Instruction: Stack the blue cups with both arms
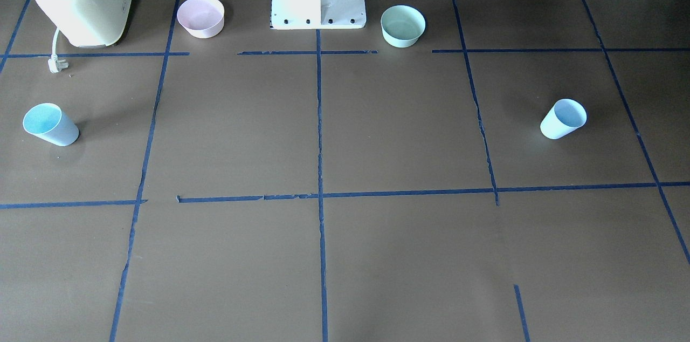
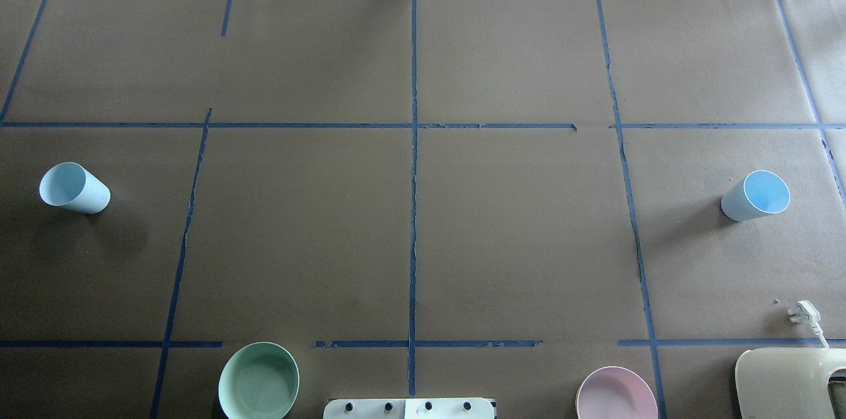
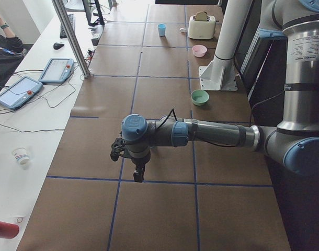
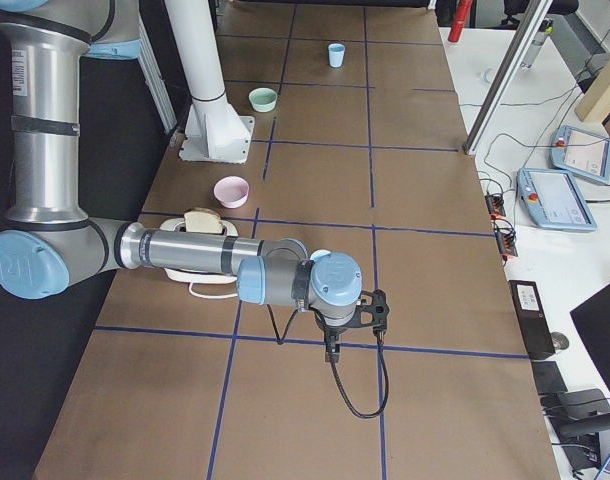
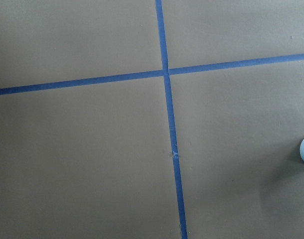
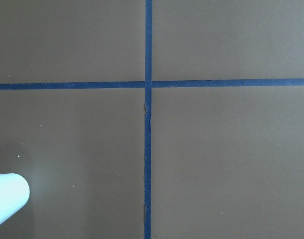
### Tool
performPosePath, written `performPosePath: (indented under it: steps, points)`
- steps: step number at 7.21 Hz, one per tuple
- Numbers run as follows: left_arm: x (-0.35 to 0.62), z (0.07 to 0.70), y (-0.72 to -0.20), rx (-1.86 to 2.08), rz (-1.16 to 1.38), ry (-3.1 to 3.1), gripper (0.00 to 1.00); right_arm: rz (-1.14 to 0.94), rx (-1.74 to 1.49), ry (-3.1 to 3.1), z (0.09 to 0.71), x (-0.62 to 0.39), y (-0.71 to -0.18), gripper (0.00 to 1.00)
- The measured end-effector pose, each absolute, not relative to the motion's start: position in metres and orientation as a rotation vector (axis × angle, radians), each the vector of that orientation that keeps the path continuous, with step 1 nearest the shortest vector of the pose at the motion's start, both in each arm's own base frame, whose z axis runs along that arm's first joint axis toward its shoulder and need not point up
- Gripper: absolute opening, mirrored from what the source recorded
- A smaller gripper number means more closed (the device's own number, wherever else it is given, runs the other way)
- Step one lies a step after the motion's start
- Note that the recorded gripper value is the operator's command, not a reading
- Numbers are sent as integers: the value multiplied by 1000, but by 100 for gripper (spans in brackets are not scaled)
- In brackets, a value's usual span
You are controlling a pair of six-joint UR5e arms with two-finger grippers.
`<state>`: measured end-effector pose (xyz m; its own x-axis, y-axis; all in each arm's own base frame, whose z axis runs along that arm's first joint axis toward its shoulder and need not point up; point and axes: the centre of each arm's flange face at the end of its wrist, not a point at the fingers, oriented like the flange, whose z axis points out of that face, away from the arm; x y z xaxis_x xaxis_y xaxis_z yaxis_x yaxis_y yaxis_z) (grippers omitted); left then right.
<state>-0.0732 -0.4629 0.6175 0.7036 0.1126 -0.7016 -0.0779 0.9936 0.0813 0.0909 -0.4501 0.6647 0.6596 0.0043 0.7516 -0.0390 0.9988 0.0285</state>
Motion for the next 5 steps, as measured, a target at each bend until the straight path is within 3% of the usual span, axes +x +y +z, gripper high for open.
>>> performPosePath:
  steps: [5]
  points:
    - [-73, 615, -465, 50, 104, 783, 100, 26, 51, -842, 661, 92, -453, 100]
